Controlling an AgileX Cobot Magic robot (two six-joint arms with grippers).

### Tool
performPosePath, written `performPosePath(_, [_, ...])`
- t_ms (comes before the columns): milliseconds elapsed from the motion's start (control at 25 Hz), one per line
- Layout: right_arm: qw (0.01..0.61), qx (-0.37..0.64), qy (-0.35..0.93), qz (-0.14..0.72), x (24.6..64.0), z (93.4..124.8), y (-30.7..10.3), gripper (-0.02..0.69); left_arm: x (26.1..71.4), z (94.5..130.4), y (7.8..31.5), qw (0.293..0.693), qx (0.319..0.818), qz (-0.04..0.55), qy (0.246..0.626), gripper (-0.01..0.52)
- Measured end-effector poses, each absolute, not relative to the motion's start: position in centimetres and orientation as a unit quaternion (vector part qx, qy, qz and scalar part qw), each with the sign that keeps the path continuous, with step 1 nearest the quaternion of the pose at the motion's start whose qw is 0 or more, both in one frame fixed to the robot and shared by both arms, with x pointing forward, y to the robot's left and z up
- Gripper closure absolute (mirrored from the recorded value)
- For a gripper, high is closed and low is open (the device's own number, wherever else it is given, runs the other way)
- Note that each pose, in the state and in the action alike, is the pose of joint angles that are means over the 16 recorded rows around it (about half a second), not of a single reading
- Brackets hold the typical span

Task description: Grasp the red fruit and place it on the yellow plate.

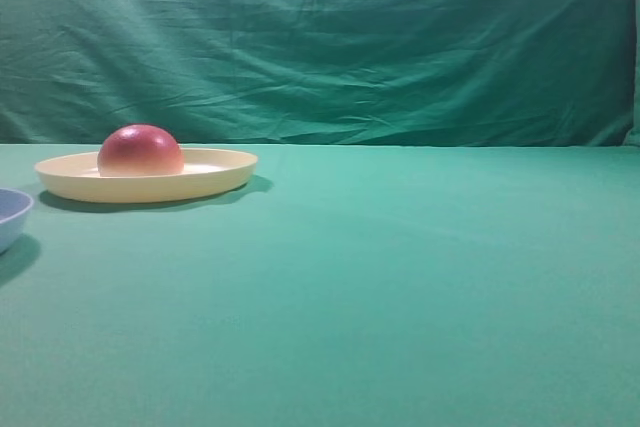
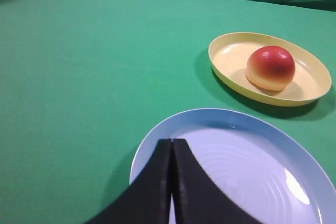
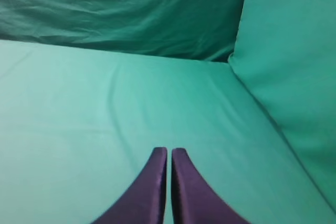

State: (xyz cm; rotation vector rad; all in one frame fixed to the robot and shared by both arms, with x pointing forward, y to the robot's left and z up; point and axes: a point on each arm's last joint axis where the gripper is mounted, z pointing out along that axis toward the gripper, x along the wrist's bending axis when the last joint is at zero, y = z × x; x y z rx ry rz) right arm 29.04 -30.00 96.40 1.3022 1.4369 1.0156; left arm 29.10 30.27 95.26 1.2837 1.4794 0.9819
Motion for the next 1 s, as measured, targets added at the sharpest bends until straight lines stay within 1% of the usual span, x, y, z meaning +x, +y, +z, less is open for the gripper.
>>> performPosePath(320, [0.447, 0.538, 0.588, 0.407, 29.2, 94.9, -30.0, 0.665, 29.1, 95.3, 30.3, 0.458, 0.521, 0.398, 0.6, 0.514])
performPosePath(1000, [0.436, 0.548, 0.591, 0.401, 29.1, 94.6, -30.0, 0.665, 29.1, 95.3, 30.3, 0.458, 0.521, 0.398, 0.6, 0.514])
